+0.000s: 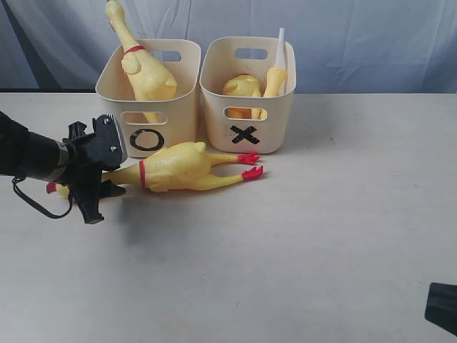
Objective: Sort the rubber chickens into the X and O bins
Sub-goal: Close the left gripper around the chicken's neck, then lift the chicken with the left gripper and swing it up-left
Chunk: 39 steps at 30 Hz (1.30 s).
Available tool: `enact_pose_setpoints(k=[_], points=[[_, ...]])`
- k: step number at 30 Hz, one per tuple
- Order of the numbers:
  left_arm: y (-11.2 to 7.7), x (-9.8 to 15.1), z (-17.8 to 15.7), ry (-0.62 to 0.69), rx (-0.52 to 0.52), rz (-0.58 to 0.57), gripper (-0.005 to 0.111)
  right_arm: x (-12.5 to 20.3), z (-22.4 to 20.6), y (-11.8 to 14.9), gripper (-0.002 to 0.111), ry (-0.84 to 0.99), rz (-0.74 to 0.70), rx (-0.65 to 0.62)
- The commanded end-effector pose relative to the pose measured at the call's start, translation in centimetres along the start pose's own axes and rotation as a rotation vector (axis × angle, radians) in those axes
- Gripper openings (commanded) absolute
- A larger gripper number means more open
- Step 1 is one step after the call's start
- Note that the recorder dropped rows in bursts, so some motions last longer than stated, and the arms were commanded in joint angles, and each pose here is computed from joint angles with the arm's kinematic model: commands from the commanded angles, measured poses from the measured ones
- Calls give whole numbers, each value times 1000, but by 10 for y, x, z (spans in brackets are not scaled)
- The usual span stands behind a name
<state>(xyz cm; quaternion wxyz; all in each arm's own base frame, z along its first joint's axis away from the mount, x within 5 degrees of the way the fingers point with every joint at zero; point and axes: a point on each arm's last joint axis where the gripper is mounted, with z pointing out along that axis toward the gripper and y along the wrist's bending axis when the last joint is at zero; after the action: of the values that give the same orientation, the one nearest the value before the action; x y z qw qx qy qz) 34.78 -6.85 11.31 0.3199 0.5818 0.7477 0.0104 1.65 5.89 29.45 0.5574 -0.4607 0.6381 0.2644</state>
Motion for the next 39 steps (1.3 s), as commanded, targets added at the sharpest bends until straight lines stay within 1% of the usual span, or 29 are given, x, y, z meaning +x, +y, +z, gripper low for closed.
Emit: enact_pose_setpoints(k=[1,4,6,9,10,13,15,16,20,26,35,39], points=[[-3,1,6,-4,23,-8,46,1,0,0,0,-3,5,7],[-6,4,11,0,41,-14,46,1,0,0,0,-3,5,7],[-6,4,12,1,43,-14,43,1,0,0,0,-3,5,7],[-6,4,12,1,43,-14,30,1,0,0,0,-3,5,7],[-6,4,12,1,43,-14,24,1,0,0,0,-3,5,7],[-6,4,12,1,43,-14,9,2,0,0,0,-2,5,5],[-7,4,12,-2,45,-14,1,2,0,0,0,-1,4,6],[-7,3,11,-11,49,-14,0,2,0,0,0,-1,4,6],[-8,-3,7,-56,67,-10,0,2,0,0,0,-1,4,6],[-6,-17,-7,-147,83,-6,0,2,0,0,0,-1,4,6],[-2,-40,-36,-275,104,-122,0,2,0,0,0,-1,4,6],[1,-51,-53,-319,96,-172,0,2,0,0,0,-1,4,6]])
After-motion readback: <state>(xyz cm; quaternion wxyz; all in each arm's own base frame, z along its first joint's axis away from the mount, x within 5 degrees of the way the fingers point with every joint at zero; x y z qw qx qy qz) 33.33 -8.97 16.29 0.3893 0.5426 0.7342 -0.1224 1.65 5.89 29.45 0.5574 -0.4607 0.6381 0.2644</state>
